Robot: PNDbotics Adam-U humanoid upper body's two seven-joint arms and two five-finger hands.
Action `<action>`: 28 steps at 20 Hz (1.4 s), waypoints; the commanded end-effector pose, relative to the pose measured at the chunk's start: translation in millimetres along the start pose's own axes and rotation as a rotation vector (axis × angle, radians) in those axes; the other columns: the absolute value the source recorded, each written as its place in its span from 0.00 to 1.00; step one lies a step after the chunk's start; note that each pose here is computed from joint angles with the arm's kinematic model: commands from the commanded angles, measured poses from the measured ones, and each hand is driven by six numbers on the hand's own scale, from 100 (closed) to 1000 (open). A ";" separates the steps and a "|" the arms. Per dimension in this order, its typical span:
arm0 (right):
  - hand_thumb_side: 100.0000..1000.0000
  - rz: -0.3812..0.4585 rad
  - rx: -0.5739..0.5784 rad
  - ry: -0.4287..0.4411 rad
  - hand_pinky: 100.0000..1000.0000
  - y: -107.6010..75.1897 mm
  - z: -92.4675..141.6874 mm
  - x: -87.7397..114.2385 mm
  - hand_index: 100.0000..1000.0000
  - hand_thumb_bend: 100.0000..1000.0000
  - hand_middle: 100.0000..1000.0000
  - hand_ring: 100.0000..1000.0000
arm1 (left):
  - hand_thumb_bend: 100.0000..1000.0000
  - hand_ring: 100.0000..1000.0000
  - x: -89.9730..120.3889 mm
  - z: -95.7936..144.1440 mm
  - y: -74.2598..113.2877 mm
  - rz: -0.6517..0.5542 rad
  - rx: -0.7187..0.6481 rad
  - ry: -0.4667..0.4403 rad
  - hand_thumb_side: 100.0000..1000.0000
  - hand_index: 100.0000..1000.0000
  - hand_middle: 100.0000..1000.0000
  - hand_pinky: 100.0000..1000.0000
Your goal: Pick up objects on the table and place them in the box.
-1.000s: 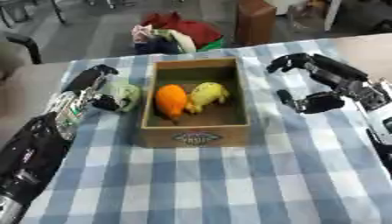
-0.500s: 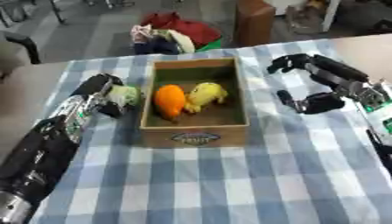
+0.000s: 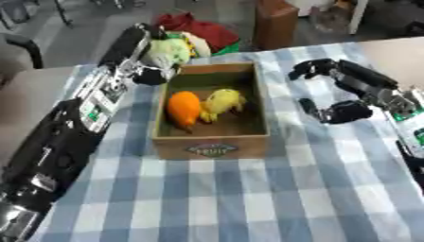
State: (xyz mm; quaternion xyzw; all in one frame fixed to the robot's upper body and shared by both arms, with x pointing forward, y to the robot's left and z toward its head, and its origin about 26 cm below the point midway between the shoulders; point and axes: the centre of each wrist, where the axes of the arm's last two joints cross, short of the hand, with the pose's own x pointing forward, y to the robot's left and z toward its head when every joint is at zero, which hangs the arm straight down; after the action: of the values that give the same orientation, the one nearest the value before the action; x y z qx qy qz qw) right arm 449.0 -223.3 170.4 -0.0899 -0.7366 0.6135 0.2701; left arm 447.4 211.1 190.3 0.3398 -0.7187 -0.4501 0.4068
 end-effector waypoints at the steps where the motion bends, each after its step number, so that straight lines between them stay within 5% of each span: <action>1: 0.11 0.029 -0.010 -0.014 0.79 -10.6 -2.8 2.5 0.87 0.00 0.74 0.93 | 0.22 0.37 17.2 -7.3 7.2 -0.046 -0.063 -0.093 0.00 0.46 0.31 0.59; 6: 0.11 0.031 0.004 -0.014 0.79 -8.4 -3.1 2.2 0.87 0.00 0.75 0.93 | 0.28 0.46 11.7 -6.7 -24.6 -0.082 -0.322 -0.133 0.00 0.56 0.41 0.63; 8: 0.12 0.031 0.012 -0.012 0.79 -6.6 -2.4 1.6 0.87 0.00 0.75 0.94 | 0.33 0.59 7.5 -5.1 -32.5 -0.088 -0.433 -0.149 0.00 0.70 0.57 0.68; 9: 0.12 0.031 0.014 -0.012 0.79 -6.3 -2.2 1.6 0.87 0.00 0.75 0.93 | 0.41 0.68 6.4 -4.9 -32.5 -0.086 -0.464 -0.159 0.11 0.79 0.71 0.74; 13: 0.11 0.029 -0.002 -0.012 0.79 -8.7 -1.0 1.7 0.87 0.00 0.74 0.93 | 0.46 0.83 6.6 -4.3 -20.6 -0.065 -0.415 -0.167 0.39 0.90 0.88 0.82; 17: 0.11 0.028 -0.018 -0.005 0.79 -11.3 1.2 1.3 0.87 0.00 0.74 0.93 | 0.33 0.82 10.9 0.9 -6.1 0.011 -0.263 -0.166 0.35 0.89 0.88 0.83; 21: 0.11 0.026 -0.025 0.004 0.79 -11.7 4.1 0.3 0.87 0.00 0.74 0.93 | 0.12 0.62 17.2 16.4 20.7 0.173 -0.005 -0.146 0.08 0.74 0.62 0.76; 23: 0.11 0.026 -0.032 0.008 0.79 -12.8 6.1 -0.3 0.86 0.00 0.74 0.93 | 0.02 0.58 15.8 32.2 30.8 0.318 0.135 -0.116 0.05 0.71 0.57 0.75; 28: 0.11 0.024 -0.048 0.026 0.79 -14.5 12.3 -2.4 0.86 0.00 0.74 0.93 | 0.00 0.57 -3.3 75.5 19.2 0.641 0.348 0.039 0.04 0.70 0.56 0.76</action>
State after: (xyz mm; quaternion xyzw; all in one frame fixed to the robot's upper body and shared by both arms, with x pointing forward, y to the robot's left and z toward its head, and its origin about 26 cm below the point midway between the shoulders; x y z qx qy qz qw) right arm 447.7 -231.3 165.7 -0.0972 -0.7391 0.6036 0.2828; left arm 383.1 243.2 168.6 0.1728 -0.8272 -0.2074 0.4928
